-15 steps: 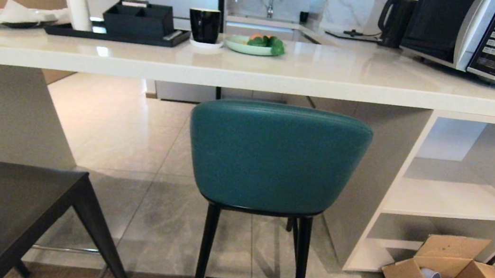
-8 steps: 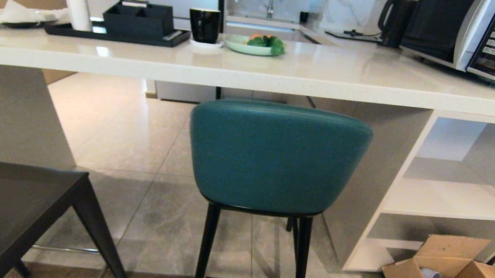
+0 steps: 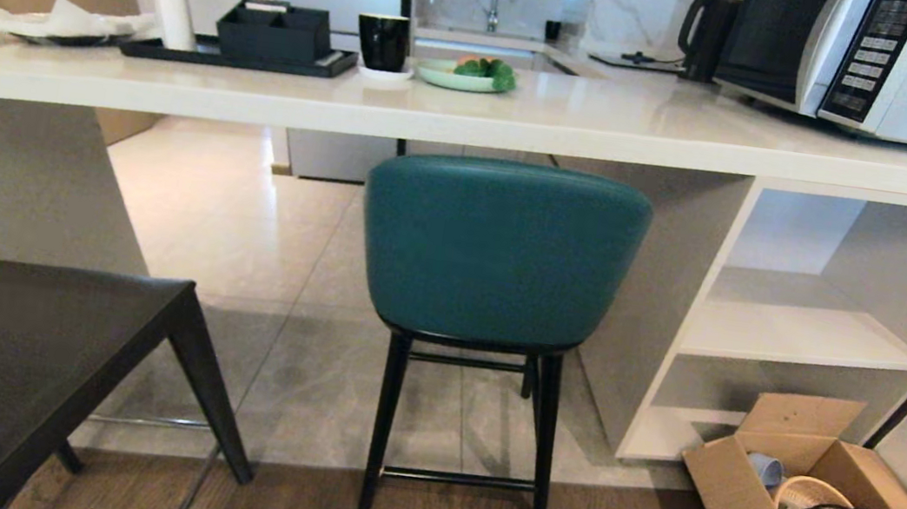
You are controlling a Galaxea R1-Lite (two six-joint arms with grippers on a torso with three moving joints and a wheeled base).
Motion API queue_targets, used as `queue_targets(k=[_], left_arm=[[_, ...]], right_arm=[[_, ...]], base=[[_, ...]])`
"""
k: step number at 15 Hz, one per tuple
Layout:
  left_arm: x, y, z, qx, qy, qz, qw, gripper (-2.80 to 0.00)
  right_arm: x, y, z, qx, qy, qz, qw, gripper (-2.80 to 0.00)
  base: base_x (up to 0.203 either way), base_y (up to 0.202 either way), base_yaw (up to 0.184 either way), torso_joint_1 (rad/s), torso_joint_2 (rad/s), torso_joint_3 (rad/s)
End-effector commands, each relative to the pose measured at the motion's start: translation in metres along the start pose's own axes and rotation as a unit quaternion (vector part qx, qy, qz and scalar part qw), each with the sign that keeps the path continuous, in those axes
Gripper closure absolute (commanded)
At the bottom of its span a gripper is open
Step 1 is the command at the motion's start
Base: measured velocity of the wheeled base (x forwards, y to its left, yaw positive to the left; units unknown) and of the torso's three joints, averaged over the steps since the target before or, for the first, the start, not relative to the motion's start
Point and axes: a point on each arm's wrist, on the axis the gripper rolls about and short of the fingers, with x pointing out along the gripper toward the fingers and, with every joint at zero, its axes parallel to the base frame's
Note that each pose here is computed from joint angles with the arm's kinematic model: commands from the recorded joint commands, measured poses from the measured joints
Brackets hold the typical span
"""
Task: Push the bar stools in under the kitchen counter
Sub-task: Push the gray chair back under the dining table
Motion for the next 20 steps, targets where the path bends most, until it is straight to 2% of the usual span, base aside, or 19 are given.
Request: queue_targets(k=[1, 15, 20], left_arm=[[0.0003, 0.0000, 0.0002, 0.000, 0.002, 0.000, 1.0000, 0.00], [0.0003, 0.0000, 0.0002, 0.000, 0.002, 0.000, 1.0000, 0.00], [0.0003, 0.0000, -0.0002, 0.000, 0.002, 0.000, 1.0000, 0.00]], right_arm=[[0.0002, 0.0000, -0.0004, 0.000, 0.001, 0.000, 1.000, 0.00], [0.0002, 0.0000, -0.0002, 0.009, 0.001, -0.001, 1.000, 0.00], [0.0002, -0.0001, -0.0002, 0.011, 0.001, -0.001, 1.000, 0.00]], base=[[-0.199, 0.000, 0.000, 0.000, 0.01, 0.003], [-0.197, 0.000, -0.001, 0.002, 0.00, 0.003], [-0.040, 0.000, -0.001, -0.001, 0.00, 0.001]])
